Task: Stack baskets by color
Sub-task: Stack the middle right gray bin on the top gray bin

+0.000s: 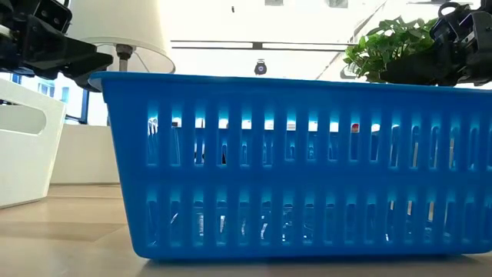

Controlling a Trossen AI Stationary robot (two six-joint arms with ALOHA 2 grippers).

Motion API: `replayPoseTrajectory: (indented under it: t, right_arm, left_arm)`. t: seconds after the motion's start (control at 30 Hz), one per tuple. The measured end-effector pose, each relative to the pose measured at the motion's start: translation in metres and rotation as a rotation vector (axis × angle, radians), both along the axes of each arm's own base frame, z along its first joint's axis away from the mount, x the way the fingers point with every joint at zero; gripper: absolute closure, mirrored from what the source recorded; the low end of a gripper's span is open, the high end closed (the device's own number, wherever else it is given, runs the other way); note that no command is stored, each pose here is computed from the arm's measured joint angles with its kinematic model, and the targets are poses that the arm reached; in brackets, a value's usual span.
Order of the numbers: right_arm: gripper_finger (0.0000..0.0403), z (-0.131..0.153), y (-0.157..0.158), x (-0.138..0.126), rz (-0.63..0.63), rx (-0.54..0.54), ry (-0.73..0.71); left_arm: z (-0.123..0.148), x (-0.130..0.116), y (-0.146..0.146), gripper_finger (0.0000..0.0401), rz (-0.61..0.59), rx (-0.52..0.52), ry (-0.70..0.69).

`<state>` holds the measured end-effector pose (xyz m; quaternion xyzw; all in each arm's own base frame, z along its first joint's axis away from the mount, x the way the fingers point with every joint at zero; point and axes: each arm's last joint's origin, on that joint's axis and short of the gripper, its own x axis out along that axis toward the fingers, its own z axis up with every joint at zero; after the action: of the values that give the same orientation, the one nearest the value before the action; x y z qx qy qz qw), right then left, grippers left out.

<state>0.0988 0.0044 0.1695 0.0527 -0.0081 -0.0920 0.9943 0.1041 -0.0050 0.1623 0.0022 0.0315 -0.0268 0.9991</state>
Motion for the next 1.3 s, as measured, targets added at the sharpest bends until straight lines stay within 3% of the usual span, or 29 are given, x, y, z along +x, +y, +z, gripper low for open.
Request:
replayPoseTrajectory:
  t: [0.47,0.7,0.97,1.17,1.3]
  right_arm:
    - [0.0268,0.0,0.0,0.0,0.0,0.003,-0.001]
    - [0.0268,0.0,0.0,0.0,0.001,0.189,-0.036]
    - [0.0268,0.001,-0.001,0.0,-0.019,0.333,-0.073]
    - [0.0268,0.001,-0.001,0.0,-0.041,0.334,-0.082]
    - [0.0268,0.012,-0.002,-0.001,-0.032,0.269,-0.173]
  left_arm:
    - [0.0,0.0,0.0,0.0274,0.0,0.0,0.0]
    - [0.0,0.0,0.0,0.0274,0.0,-0.002,-0.003]
    - [0.001,0.0,0.0,0.0274,0.006,-0.105,-0.009]
    - [0.001,0.0,0.0,0.0274,0.005,-0.105,-0.01]
    - [0.002,0.0,0.0,0.0274,0.006,-0.106,-0.013]
